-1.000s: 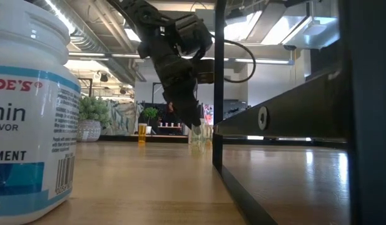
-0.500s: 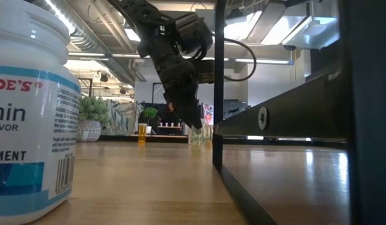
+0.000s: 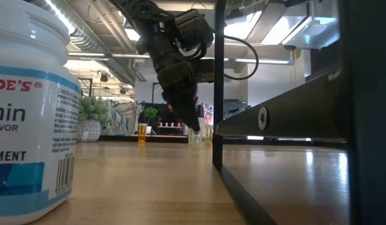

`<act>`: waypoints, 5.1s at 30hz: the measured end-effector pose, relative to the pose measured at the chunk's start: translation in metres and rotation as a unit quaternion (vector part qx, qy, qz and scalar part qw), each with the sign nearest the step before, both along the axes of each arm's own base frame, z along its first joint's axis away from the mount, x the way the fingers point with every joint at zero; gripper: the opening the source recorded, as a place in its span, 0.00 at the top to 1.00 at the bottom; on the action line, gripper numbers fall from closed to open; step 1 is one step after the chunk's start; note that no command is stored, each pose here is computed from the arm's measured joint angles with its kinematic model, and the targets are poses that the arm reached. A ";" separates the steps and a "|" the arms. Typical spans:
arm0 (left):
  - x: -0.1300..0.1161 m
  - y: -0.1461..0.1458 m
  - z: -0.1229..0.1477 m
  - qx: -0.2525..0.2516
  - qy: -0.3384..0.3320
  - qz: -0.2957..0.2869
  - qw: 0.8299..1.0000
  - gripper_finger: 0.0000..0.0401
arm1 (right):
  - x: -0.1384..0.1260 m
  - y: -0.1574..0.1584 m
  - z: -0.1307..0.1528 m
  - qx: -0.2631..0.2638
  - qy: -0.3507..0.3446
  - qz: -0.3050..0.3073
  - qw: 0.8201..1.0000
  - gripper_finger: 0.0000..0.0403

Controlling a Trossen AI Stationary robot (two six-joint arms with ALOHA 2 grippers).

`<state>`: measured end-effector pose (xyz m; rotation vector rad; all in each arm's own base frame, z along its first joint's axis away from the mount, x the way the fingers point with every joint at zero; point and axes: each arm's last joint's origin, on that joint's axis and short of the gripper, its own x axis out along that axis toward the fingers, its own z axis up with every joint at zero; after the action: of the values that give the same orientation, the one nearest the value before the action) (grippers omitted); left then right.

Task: Pick and place medicine bottles onto shelf by color
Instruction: Put the middle yellow pill bottle on the shelf

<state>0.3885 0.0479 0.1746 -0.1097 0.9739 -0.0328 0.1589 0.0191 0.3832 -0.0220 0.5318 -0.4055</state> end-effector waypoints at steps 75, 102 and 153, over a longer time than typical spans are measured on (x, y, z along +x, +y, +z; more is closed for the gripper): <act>0.003 -0.162 0.254 0.024 -0.231 0.024 0.972 0.78 | -0.031 0.069 0.021 0.160 -0.062 0.384 0.907 0.40; 0.060 -0.208 0.160 -0.059 -0.106 -0.036 0.992 0.78 | -0.026 0.081 -0.021 0.168 0.000 0.358 0.918 0.40; 0.077 -0.200 0.138 -0.075 -0.096 0.048 0.991 0.78 | 0.041 0.122 -0.125 0.200 -0.005 0.237 0.951 0.40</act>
<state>0.4659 -0.1516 0.3128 -0.2874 0.7718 -0.0285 0.1998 0.1412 0.2580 0.2396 0.5720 0.1766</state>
